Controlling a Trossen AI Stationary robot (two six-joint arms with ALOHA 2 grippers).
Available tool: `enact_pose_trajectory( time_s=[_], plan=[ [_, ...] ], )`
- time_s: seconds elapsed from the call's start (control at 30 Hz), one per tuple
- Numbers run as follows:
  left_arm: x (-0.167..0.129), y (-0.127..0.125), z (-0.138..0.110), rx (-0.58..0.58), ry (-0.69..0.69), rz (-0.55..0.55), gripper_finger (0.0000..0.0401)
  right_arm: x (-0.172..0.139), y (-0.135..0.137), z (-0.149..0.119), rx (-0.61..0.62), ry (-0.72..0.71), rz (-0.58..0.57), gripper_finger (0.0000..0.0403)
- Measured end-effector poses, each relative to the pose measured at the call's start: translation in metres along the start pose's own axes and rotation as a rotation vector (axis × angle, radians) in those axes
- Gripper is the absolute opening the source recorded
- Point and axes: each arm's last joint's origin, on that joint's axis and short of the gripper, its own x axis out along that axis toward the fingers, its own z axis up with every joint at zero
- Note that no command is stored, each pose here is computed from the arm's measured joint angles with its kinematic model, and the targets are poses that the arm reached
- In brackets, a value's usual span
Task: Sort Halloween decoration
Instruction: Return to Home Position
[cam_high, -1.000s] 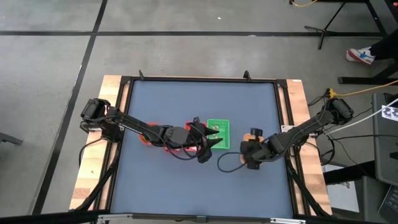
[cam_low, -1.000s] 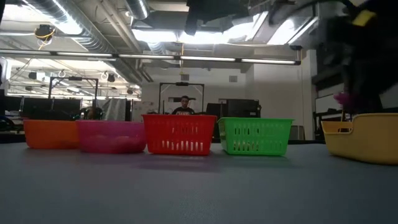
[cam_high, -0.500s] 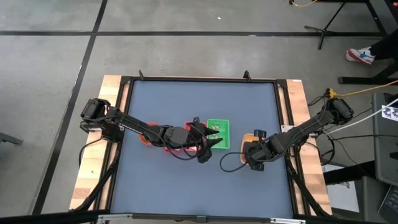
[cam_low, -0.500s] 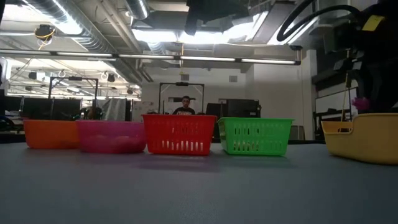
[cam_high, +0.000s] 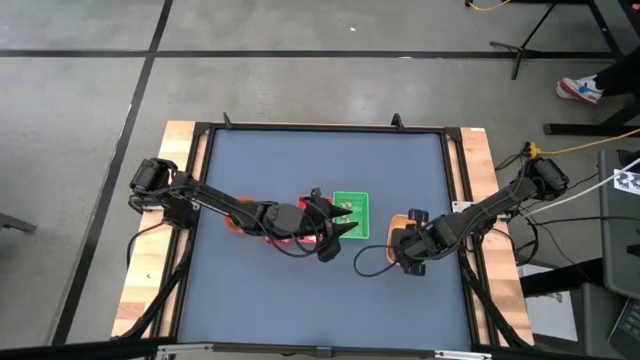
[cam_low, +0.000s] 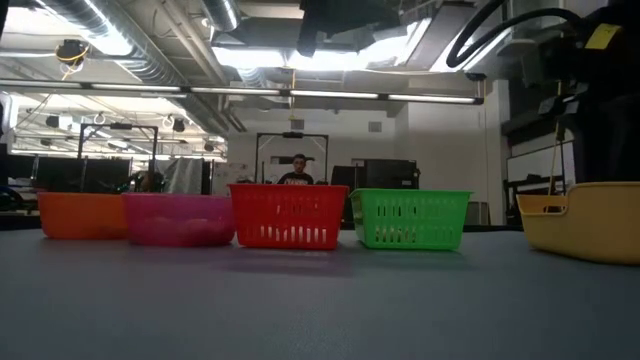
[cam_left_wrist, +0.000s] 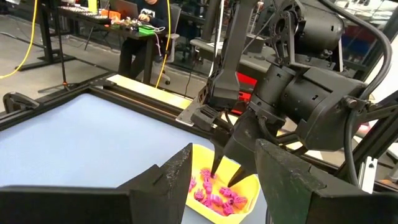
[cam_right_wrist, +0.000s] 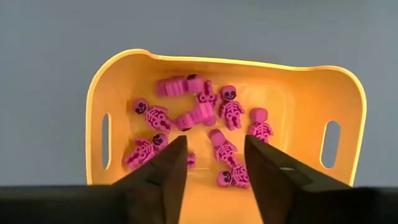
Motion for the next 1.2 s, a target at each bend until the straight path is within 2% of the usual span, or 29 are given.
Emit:
enact_pose_trajectory(
  time_s=[0.17, 0.33, 1.0, 1.2],
  plan=[
    [0.0, 0.0, 0.0, 0.0, 0.0, 0.0, 0.016, 0.0, 0.0, 0.0, 0.0, 0.0, 0.0, 0.0188],
    [0.0, -0.0001, 0.0, 0.0, 0.0, 0.0, 0.016, 0.0, 0.0, 0.0, 0.0, 0.0, 0.0, 0.0199],
    [0.0, -0.0002, 0.0004, -0.008, -0.004, -0.002, 0.016, 0.0, 0.0001, 0.0002, 0.0, -0.002, 0.002, 0.0199],
    [0.0, -0.0014, 0.0008, -0.002, 0.001, -0.04, 0.0157, -0.0026, 0.003, 0.0035, -0.063, -0.012, 0.051, 0.016]
  ],
)
